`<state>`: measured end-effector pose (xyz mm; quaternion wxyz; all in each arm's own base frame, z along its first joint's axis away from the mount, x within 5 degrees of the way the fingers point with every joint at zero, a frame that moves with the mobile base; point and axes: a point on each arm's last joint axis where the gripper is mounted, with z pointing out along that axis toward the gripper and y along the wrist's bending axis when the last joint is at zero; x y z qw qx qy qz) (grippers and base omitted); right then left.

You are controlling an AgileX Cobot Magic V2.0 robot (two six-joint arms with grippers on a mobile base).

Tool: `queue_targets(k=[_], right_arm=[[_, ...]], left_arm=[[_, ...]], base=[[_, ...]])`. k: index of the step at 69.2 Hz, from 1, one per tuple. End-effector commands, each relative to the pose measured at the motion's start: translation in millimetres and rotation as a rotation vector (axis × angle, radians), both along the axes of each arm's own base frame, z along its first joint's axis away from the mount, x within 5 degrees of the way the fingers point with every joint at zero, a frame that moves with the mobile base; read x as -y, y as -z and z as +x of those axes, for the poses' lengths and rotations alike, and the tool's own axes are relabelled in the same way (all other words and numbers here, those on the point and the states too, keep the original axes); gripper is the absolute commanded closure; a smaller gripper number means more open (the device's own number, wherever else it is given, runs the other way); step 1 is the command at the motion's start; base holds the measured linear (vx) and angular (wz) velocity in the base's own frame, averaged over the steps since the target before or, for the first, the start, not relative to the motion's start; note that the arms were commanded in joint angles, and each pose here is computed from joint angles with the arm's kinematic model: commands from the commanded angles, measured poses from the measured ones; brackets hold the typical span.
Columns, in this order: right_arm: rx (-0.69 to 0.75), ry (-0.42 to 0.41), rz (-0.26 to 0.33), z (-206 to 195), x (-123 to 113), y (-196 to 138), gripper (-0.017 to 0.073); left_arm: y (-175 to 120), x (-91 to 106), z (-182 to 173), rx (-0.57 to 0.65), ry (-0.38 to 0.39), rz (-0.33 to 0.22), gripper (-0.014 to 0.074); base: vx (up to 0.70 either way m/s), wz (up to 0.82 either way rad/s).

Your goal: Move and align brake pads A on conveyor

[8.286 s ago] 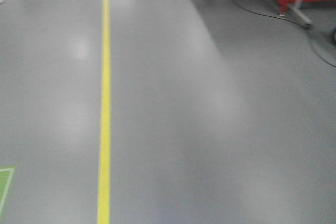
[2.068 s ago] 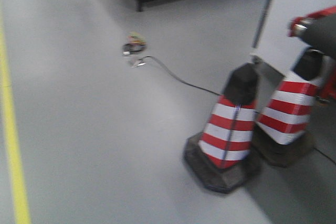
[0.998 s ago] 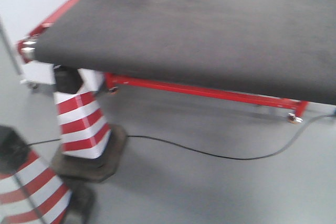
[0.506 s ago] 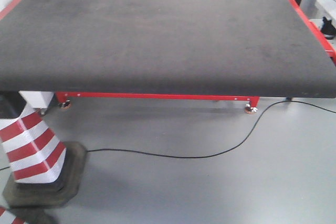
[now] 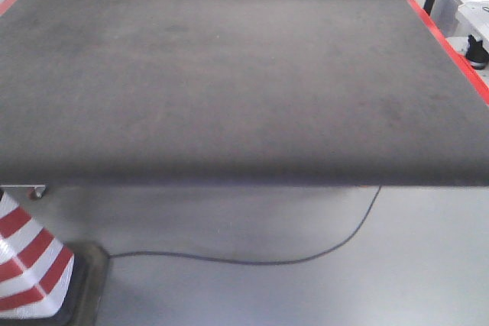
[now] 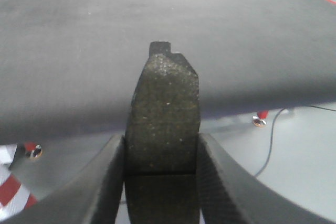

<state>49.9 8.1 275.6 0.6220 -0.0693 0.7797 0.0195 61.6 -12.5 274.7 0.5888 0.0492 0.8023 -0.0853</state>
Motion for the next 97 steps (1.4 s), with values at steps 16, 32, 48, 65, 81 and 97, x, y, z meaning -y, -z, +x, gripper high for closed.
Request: queue_targets(k=[16,32,48,65,81,97], right_arm=[[0.114,0.011,0.007,0.5,0.9,-18.2,0.0567],[0.114,0.011,0.007,0.5,0.9,-18.2,0.0567],[0.114,0.011,0.007,0.5,0.9,-18.2,0.0567],[0.114,0.011,0.007,0.5,0.9,-18.2,0.0567],[0.114,0.011,0.007,0.5,0.9,-18.2,0.0567],[0.114,0.011,0.007,0.5,0.9,-18.2,0.0567]], left_arm=[[-17.2,1.1,1.8,0.111,0.008,-0.03,0.06],[-17.1,1.1,1.8,0.109,0.008,-0.03,0.06],[-17.1,1.1,1.8,0.109,0.008,-0.03,0.06],[-17.1,1.1,1.8,0.109,0.008,-0.03,0.06],[-17.1,1.1,1.8,0.109,0.008,-0.03,0.06],[-17.1,1.1,1.8,0.109,0.008,-0.03,0.06]], base=[[0.44,0.0],[0.41,0.0],[0.35,-0.01],[0.31,0.01],[0.26,0.02],[0.15,0.0]])
